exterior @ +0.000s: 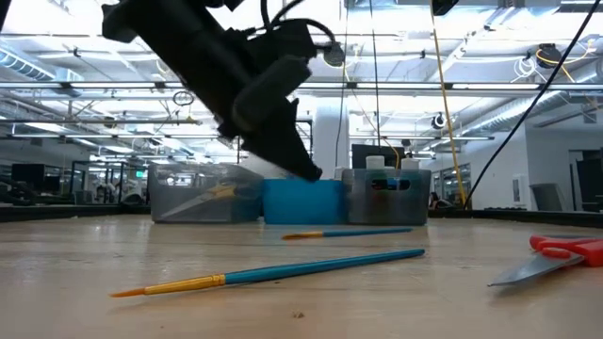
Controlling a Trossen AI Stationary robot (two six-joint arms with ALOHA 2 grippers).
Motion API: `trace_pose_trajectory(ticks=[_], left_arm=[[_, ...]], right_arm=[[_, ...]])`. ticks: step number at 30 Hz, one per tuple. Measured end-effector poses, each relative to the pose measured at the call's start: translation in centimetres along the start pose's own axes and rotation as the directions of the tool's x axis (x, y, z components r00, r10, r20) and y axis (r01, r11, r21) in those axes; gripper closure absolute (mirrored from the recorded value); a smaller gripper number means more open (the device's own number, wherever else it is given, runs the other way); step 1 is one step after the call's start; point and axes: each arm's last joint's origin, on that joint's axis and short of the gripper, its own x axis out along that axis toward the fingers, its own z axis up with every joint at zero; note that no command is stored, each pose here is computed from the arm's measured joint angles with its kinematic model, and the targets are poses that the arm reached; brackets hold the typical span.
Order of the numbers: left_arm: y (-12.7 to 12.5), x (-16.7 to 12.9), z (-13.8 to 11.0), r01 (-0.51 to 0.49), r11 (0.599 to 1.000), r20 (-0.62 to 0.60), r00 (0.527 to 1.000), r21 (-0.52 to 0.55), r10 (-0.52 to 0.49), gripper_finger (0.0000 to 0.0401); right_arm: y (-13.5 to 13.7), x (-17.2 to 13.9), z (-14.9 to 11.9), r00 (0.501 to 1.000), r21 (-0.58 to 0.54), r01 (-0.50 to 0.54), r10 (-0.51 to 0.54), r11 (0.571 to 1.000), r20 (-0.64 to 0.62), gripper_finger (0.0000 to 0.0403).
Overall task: Pick & Place Paint Supplies
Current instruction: Put the blue paint brush into the blue bin
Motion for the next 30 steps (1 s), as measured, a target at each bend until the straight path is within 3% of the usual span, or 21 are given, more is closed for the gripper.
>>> trace_pose_trajectory(ticks=[4,9,14,18,22,26,30], left_arm=[[0.1,1.0,-0.5,0.117,0.988,-0.071,0.990,-0.105,-0.125,0.0381],[0.1,2.8,-2.1,0.036,0.988,-0.118,0.992,-0.149,-0.054,0.0330],[-0.1,3.8,-2.9,0.042,0.989,-0.140,0.988,-0.142,-0.062,0.0278],[-0.1,3.9,-3.6,0.040,0.992,-0.192,0.979,-0.123,-0.063,0.0262],[0.1,3.9,-4.0,0.016,0.990,-0.238,0.970,-0.138,-0.049,0.0296],[0.2,3.9,-4.1,0.013,0.990,-0.255,0.966,-0.140,-0.048,0.0378],[0.2,3.9,-4.2,0.008,0.989,-0.260,0.965,-0.145,-0.046,0.0386]], right_arm=[[0.0,0.0,0.0,1.000,0.000,0.000,0.000,1.000,0.000,0.0273],[0.0,0.0,0.0,1.000,0.001,0.000,0.000,1.000,0.002,0.0273],[0.0,0.0,0.0,1.000,0.002,0.000,0.000,1.000,0.004,0.0273],[0.0,0.0,0.0,1.000,0.002,0.000,0.000,1.000,0.003,0.0273],[0.0,0.0,0.0,1.000,0.002,0.000,0.000,1.000,0.003,0.0273],[0.0,0.0,0.0,1.000,0.002,0.000,0.000,1.000,0.003,0.0273],[0.0,0.0,0.0,1.000,0.002,0.000,0.000,1.000,0.003,0.0273]])
